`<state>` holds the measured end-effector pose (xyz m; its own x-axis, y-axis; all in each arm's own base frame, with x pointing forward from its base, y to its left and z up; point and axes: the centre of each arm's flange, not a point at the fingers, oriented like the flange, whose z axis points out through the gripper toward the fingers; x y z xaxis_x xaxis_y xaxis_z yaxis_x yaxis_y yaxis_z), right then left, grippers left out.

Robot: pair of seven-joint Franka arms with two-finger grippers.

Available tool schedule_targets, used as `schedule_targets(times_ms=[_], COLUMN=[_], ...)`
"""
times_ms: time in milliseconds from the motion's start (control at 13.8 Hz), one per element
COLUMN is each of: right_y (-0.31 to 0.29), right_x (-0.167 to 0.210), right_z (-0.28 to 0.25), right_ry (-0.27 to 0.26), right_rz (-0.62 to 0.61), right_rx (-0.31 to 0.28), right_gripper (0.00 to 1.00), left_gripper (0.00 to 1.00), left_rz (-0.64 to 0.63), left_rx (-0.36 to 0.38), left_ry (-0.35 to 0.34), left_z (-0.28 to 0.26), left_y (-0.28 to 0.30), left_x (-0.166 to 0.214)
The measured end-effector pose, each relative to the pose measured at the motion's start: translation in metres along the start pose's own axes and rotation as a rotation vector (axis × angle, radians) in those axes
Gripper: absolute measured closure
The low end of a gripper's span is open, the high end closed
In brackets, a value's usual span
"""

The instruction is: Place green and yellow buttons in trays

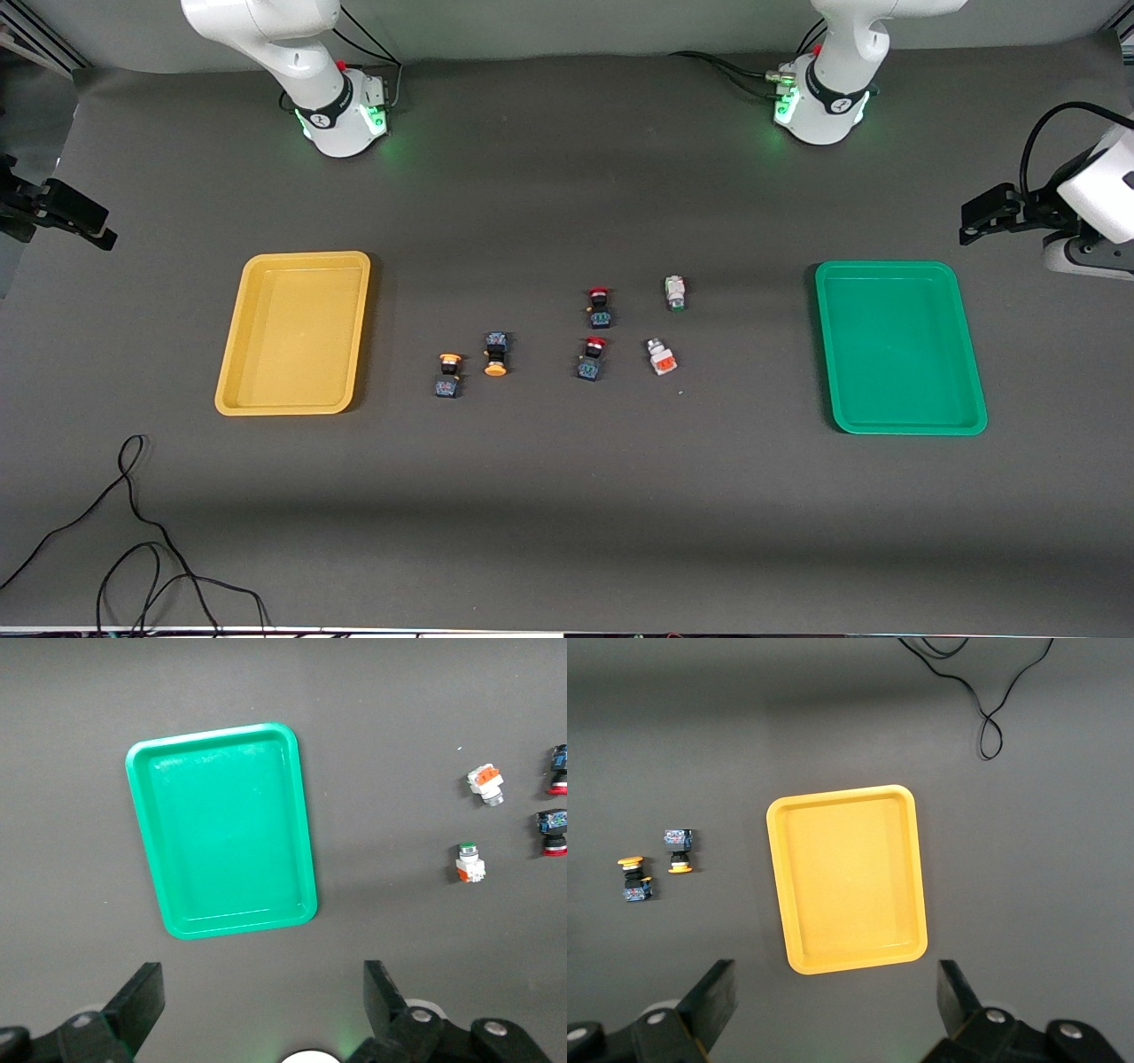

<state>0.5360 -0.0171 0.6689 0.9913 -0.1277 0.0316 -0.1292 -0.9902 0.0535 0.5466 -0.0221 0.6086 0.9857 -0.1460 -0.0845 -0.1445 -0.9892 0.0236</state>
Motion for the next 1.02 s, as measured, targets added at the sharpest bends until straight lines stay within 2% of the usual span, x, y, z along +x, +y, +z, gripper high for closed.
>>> schedule_targets(times_ms=[654,799,1017], right_y=[0.005,0.002,-0.002], right_x=[-0.001,-0.002,-0.005], right_z=[0.002,0.002,0.005], right_ry=[-0.018,-0.021,-0.050], right_rz=[0.009,-0.019,-0.117], right_rx=[-0.002,-0.001,-0.001], right_gripper=[0.00,0.00,0.00], left_gripper=[0.00,0.00,0.00], left_rz=[0.010,0.004,-0.008], left_rx=[-0.006,-0.003,0.016], left_ry=[-0.020,-0.005,-0.010], left_z=[0.019,0.040,0.073], left_y=[0.009,0.038,0.118], left_x=[-0.005,-0.015,-0.030])
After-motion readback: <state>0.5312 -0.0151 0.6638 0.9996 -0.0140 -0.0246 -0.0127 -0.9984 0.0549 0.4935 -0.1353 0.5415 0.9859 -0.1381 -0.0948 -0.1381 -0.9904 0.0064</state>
